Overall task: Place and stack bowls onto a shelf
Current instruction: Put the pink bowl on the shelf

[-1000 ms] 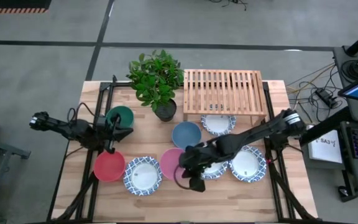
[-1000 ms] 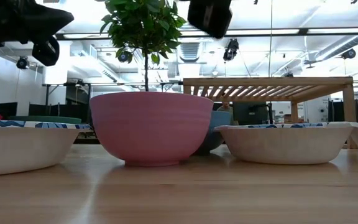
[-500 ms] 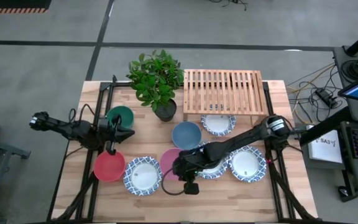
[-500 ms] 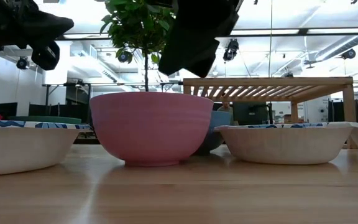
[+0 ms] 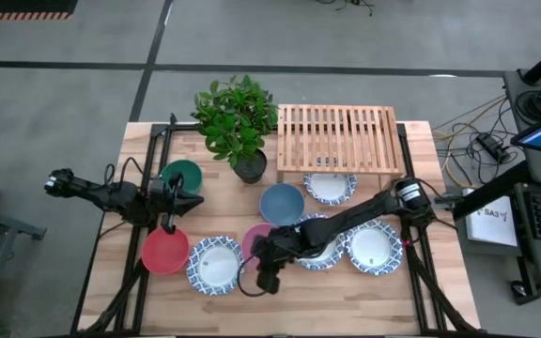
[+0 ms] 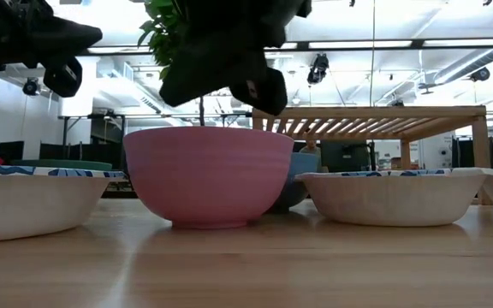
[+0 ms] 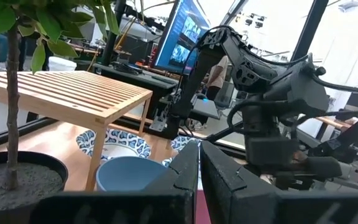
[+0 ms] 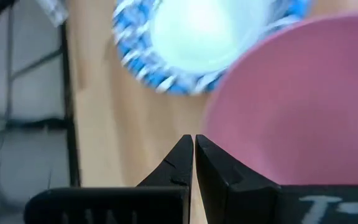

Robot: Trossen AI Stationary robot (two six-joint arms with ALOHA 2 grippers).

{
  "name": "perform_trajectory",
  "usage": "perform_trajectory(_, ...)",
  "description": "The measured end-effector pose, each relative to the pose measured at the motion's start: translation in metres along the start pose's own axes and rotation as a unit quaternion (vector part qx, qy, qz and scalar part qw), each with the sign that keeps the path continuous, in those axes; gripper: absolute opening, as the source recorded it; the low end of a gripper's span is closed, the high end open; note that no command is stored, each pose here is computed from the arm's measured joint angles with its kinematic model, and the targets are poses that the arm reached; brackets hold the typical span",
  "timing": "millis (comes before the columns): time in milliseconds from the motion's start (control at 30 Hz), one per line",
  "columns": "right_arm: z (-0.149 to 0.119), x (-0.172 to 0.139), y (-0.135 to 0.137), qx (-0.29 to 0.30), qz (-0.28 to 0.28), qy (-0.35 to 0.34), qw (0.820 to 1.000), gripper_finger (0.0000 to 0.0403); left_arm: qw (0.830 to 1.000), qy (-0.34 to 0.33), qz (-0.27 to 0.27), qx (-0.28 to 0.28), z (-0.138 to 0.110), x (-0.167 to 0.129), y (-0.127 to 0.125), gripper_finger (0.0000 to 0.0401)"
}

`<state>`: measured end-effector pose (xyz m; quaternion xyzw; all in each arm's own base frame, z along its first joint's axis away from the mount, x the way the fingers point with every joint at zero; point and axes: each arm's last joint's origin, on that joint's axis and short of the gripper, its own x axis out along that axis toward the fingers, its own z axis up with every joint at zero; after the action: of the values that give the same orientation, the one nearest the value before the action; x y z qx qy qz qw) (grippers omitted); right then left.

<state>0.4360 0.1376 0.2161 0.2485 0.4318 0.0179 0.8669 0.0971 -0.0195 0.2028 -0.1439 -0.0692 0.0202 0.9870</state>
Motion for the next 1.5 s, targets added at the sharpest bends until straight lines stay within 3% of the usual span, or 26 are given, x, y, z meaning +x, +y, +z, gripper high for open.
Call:
perform_trajectory(300, 0.015, -0.012, -0.001, -0.025, 0.009, -0.042, 0.999, 0.0009, 1.000, 0.002, 0.020, 0.003, -0.001, 0.001, 0.001, 0.0000)
perform_trajectory(667, 0.017, -0.013, 0.001, -0.051, 0.028, -0.042, 0.997, 0.0009, 1.000, 0.002, 0.024, 0.003, -0.001, 0.001, 0.001, 0.0000)
perform_trajectory(800, 0.015, -0.013, 0.004, -0.118, 0.030, -0.040, 0.992, 0.0018, 1.000, 0.002, 0.025, 0.003, -0.001, 0.001, 0.001, 0.0000)
perform_trajectory(933, 0.009, -0.013, 0.008, -0.153, 0.037, -0.026, 0.987, 0.0055, 1.000, 0.002, 0.028, 0.004, -0.001, 0.001, 0.001, 0.0000)
perform_trajectory(1233, -0.011, -0.012, 0.002, -0.229, -0.006, 0.059, 0.972, 0.0187, 0.999, 0.008, 0.030, 0.006, -0.003, 0.002, 0.001, 0.0000)
perform_trajectory(1500, -0.016, -0.004, -0.001, -0.235, -0.031, 0.067, 0.969, 0.0208, 0.999, 0.015, 0.046, 0.013, -0.005, 0.004, 0.002, 0.0000)
